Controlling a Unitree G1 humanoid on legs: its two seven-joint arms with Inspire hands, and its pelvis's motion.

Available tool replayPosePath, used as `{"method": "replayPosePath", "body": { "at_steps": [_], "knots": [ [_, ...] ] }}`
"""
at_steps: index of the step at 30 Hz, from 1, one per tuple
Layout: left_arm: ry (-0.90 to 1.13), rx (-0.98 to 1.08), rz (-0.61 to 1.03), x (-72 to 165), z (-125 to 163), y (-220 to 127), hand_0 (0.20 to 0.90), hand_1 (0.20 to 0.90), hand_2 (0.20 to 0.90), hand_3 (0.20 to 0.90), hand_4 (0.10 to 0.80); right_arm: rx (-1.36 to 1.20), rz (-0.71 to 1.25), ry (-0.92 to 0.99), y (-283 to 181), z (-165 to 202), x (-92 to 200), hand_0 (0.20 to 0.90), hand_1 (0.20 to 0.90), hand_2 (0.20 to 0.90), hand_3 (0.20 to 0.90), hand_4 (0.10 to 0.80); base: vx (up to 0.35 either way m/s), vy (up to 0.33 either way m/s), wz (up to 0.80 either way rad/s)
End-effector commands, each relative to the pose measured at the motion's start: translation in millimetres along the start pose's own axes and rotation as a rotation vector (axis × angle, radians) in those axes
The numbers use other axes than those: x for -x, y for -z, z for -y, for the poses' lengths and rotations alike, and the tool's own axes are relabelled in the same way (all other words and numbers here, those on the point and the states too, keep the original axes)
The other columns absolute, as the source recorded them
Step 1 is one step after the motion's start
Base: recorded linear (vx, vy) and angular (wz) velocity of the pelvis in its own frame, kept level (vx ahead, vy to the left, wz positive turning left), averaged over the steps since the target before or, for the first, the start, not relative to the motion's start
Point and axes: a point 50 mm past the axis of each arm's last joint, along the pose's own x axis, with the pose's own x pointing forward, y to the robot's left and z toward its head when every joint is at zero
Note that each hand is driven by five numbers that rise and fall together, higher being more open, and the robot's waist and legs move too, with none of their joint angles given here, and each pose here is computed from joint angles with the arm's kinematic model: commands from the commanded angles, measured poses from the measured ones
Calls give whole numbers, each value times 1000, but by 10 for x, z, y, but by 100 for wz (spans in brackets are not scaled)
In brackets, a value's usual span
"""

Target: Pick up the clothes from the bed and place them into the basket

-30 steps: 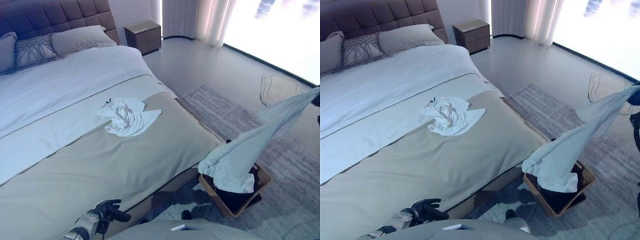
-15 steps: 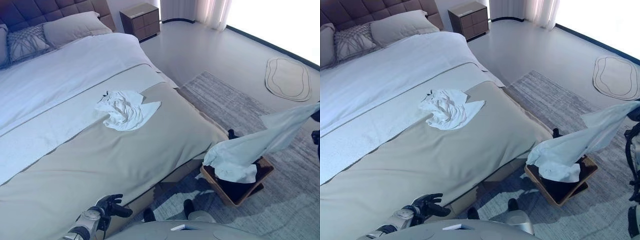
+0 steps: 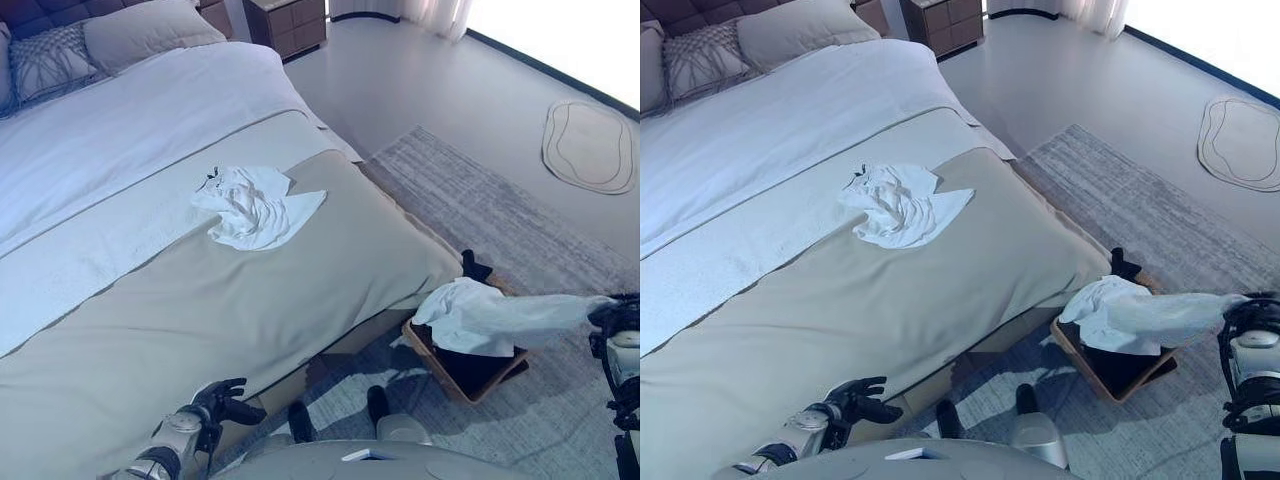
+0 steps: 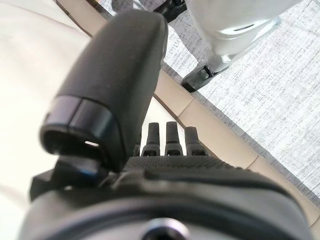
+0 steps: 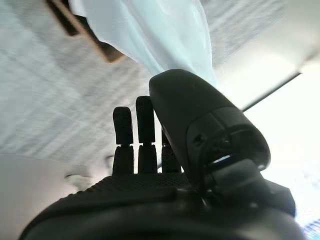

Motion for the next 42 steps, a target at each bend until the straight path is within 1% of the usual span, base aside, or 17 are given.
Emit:
{"method": "replayPosePath", "body": {
  "at_steps": [1,6,11,15,20,22,25,26,27,28,30,33,37,39,41,42],
  "knots": [
    [-66,-75,76,26,-275,-202,900,900,900,900,800,-79,37,127,-171,306,-71,900,900,900,900,800,-25,-52,3],
    [-64,-84,100,25,-283,-276,900,900,900,900,800,-16,-39,95,-5,305,-94,900,900,900,900,800,-21,-38,3],
    [-63,-84,103,31,-302,-290,900,900,900,900,800,-7,-68,40,92,311,-108,900,900,900,900,800,-1,-15,4],
    [-64,-80,94,34,-312,-261,900,900,900,900,800,-21,-45,22,43,275,-102,900,900,900,900,800,14,-17,9],
    [-67,-68,79,35,-305,-214,900,900,900,900,800,-28,35,46,-148,234,-80,900,900,900,900,800,9,-2,4],
    [-68,-63,77,32,-294,-209,900,900,900,900,800,-43,88,50,-268,210,-58,900,900,900,900,800,0,0,0],
    [-65,-38,78,28,-235,-189,900,900,900,900,800,-79,296,5,-728,116,90,900,900,900,900,800,54,47,3],
    [-64,-34,80,27,-225,-191,900,900,900,900,800,-86,332,-9,-804,95,129,900,900,900,900,800,64,52,4],
    [-63,-22,84,26,-200,-186,900,900,900,900,800,-105,424,-59,-985,41,229,900,900,900,900,800,95,89,3],
    [-62,10,92,33,-178,-158,900,900,900,900,800,-108,558,-136,-1227,-39,414,900,900,900,900,800,109,119,2],
    [-62,49,102,36,-145,-132,900,900,900,900,800,-78,708,-226,-1395,-136,599,900,900,900,900,800,66,143,4],
    [-66,81,128,25,-116,-196,900,900,900,900,800,-30,844,-288,-1631,-180,752,900,900,900,900,800,-49,139,17],
    [-72,75,160,9,-114,-320,900,900,900,900,800,38,926,-267,-1942,-139,824,900,900,900,900,800,-84,108,22],
    [-77,75,167,1,-119,-360,900,900,900,900,800,76,970,-190,-2214,-33,874,900,900,900,900,800,-33,125,50],
    [-81,75,162,2,-137,-350,900,900,900,900,800,70,969,-156,-2338,38,881,900,900,900,900,800,43,122,44],
    [-89,70,159,8,-173,-341,900,900,900,900,800,51,969,-102,-2497,140,893,900,900,900,900,800,87,128,43]
  ]
}}
